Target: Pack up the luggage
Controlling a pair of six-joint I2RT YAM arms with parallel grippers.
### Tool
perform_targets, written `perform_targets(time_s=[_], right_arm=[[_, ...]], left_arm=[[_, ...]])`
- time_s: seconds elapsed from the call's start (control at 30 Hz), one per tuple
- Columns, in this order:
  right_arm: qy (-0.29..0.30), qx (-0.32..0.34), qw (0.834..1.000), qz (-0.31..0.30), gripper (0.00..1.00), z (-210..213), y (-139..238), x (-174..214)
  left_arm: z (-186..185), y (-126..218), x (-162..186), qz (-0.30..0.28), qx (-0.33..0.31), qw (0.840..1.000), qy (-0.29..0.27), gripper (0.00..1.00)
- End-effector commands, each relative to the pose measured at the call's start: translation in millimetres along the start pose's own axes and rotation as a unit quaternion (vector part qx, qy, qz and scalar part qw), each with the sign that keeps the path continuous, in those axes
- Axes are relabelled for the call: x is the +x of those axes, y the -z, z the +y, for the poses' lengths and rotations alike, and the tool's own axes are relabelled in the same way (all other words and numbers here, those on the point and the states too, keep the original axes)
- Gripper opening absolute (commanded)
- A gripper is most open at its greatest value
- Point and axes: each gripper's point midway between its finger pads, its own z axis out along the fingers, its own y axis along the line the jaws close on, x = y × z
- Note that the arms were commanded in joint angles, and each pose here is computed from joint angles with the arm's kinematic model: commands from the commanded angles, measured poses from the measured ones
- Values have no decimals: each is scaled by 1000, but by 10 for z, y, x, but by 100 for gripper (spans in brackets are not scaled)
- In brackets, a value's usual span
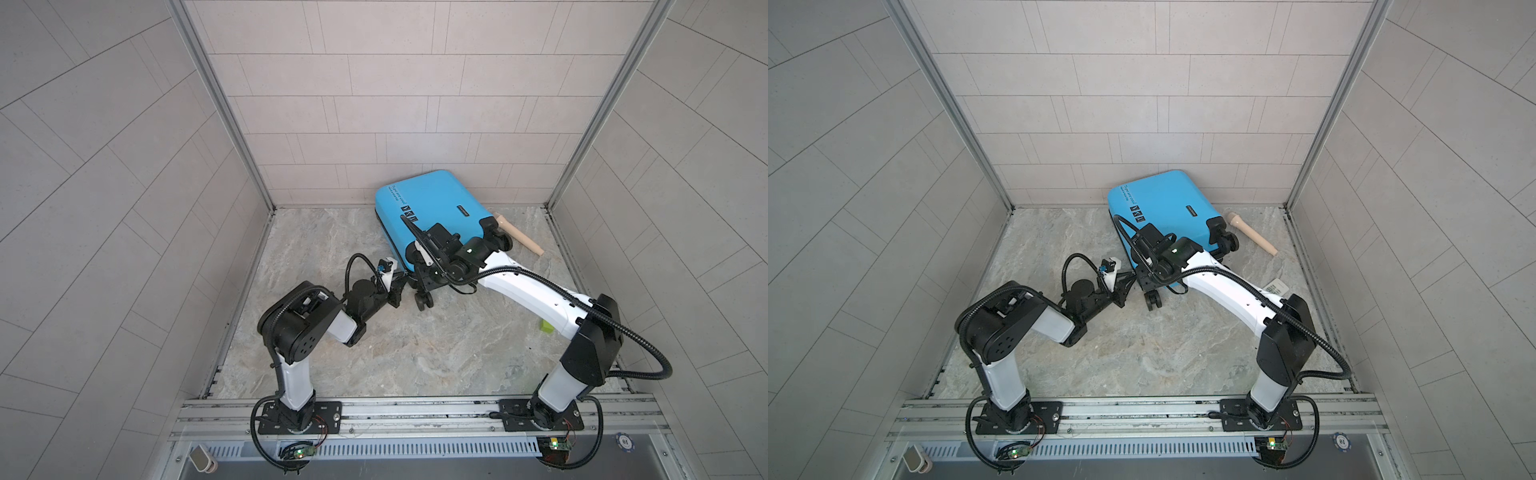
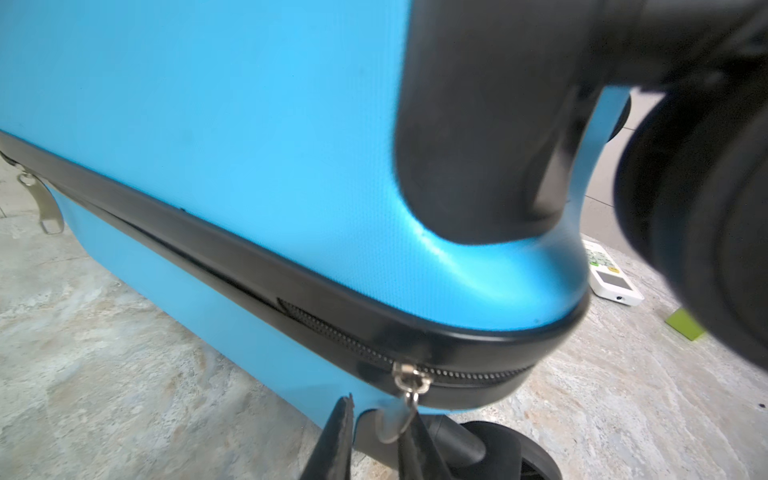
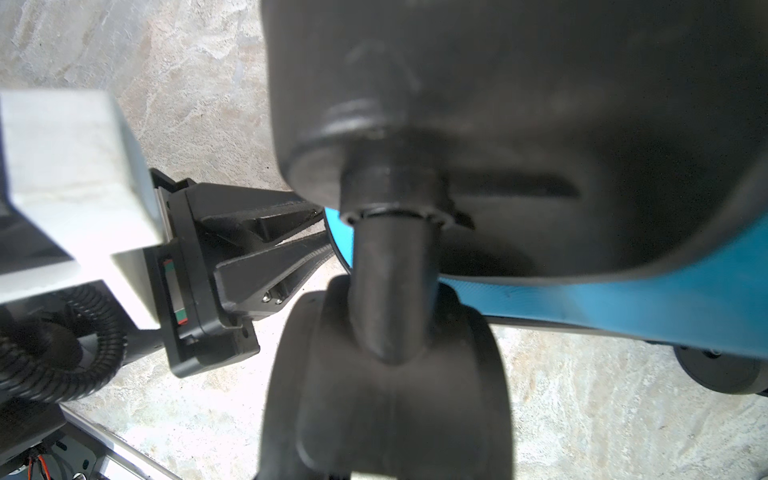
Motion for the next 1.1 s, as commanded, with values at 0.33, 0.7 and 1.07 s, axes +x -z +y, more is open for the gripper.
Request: perform_targets(time_s=[0.33, 0.7, 1.07], right_arm=[[10, -53, 996, -75, 0, 259, 484, -302], [16, -44, 995, -86, 0, 243, 521, -397], [52, -34, 993, -102, 0, 209, 645, -475]], left_arm=[[-80, -94, -307, -36, 25, 999, -22, 5], [-260, 70, -448, -36, 64, 997, -24, 0], [-412, 143, -362, 1, 102, 995, -14, 0]])
